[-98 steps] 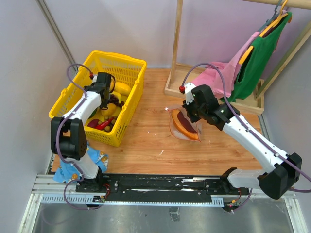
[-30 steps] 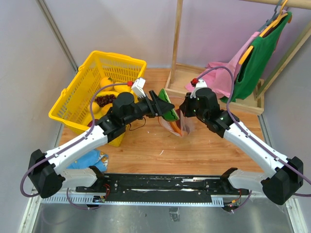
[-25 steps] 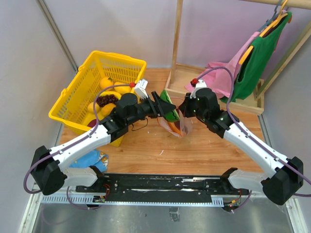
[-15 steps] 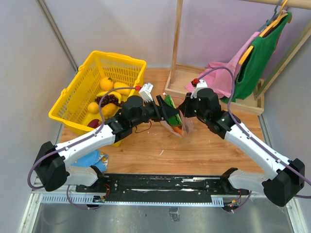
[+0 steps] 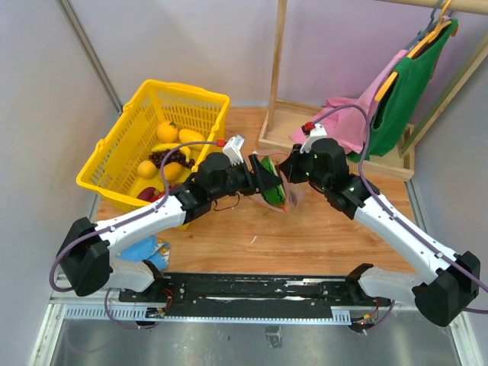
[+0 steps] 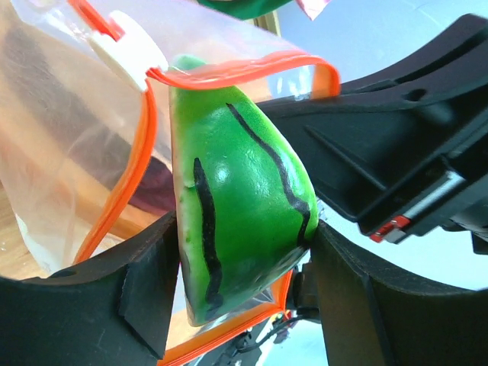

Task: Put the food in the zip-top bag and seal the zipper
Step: Place the fake fruit in the zipper food storage bag.

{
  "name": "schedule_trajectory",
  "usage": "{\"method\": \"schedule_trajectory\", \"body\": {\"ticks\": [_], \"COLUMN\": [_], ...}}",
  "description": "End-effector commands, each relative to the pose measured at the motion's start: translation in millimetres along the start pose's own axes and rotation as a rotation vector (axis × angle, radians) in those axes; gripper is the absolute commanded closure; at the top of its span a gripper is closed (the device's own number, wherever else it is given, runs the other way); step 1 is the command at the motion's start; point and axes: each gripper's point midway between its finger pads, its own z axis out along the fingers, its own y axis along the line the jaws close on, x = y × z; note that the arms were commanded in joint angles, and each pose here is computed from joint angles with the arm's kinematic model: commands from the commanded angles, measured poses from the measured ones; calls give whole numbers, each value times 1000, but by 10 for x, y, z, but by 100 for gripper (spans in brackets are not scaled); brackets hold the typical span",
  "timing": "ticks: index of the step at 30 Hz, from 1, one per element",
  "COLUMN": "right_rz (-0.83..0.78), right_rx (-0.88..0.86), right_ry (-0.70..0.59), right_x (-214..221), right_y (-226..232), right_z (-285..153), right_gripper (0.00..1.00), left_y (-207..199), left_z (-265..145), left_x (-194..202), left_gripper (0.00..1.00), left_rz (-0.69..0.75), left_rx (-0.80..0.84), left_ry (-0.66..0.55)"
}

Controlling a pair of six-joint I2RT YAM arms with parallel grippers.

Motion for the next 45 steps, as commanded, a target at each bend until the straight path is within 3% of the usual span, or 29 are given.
{"method": "schedule_trajectory", "body": {"ticks": [1, 10, 20, 35, 45], "right_rz": [15, 15, 24, 13, 18], "right_rx": [-57, -82, -77, -27, -44], "right_ry": [-64, -51, -37, -45, -31], "right_x": [-140, -42, 38, 7, 7], "right_y": [113, 122, 93, -9, 27], "right_z": [-87, -132, -161, -176, -127], "right_gripper": [99, 96, 92, 91, 91], "left_y": [-11, 47, -7, 190, 548], "left_z": [66, 77, 52, -327, -603], "left_x": [149, -12, -13, -134, 128], "left_gripper": [64, 35, 21, 19, 20], "left_rz": [-20, -27, -77, -20, -25], "left_rx": [14, -58, -46, -260, -414], "left_ry": [58, -7, -5, -13, 74]}}
